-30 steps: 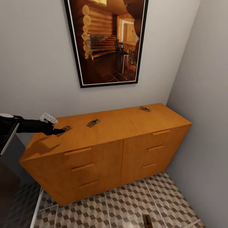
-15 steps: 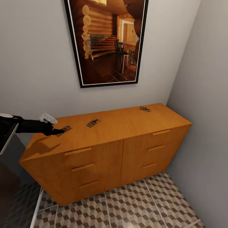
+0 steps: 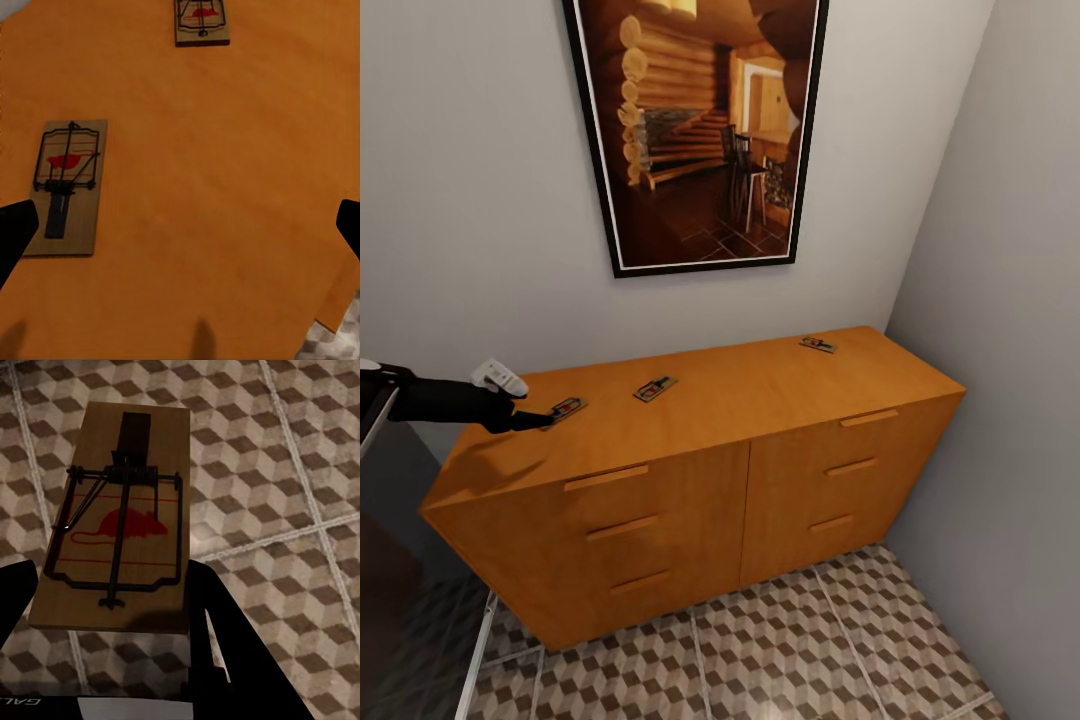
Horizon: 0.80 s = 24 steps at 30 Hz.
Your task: Take the four mousetraps from the cabinet in the bathroom and place them on the bathroom floor. Make sure all four end up on the same floor surface, and ensure that at least two of them are either under or directly next to the same bathroom sink.
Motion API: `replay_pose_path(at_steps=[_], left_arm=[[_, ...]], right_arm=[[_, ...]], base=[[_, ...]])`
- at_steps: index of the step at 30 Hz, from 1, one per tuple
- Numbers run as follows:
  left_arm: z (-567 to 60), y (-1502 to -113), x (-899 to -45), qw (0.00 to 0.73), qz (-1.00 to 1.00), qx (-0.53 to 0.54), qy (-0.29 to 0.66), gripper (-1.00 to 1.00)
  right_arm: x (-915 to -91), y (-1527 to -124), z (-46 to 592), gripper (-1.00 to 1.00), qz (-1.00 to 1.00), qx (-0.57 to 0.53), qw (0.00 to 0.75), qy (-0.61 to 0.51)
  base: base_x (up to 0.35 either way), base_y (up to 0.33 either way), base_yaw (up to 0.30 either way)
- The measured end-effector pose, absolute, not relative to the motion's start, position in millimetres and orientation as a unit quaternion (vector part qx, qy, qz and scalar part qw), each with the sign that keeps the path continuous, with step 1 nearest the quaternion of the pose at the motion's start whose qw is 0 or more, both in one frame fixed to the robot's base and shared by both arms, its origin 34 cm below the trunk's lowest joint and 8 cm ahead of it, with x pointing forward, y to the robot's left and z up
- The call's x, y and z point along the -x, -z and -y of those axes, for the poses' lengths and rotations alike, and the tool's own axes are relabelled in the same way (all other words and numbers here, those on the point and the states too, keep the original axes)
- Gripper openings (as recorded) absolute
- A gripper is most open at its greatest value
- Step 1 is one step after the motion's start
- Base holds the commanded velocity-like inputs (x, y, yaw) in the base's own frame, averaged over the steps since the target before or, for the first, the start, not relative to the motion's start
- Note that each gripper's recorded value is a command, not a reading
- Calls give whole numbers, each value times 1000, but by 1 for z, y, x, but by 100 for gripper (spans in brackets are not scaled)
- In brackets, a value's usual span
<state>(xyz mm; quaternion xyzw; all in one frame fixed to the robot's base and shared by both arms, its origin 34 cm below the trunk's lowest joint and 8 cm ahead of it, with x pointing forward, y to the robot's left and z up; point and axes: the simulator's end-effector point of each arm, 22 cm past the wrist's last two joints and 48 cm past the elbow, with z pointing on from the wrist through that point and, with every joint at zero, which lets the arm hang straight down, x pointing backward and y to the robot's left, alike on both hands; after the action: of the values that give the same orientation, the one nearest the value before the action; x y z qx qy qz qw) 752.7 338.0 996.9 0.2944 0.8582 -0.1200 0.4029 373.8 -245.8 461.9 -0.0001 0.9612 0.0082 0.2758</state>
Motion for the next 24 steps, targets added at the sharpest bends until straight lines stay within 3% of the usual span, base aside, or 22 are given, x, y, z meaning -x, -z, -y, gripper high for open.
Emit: replay_pose_path(at_steps=[18,24], left_arm=[[-347,-1007,-751,412,-856,-277,148,100],[-345,-1006,-751,411,-856,-277,149,100]], right_arm=[[-374,-462,243,-100,-961,0,276,-11],[-374,-462,242,-100,-961,1,276,-13]], base=[[3,0,0],[190,0,0]])
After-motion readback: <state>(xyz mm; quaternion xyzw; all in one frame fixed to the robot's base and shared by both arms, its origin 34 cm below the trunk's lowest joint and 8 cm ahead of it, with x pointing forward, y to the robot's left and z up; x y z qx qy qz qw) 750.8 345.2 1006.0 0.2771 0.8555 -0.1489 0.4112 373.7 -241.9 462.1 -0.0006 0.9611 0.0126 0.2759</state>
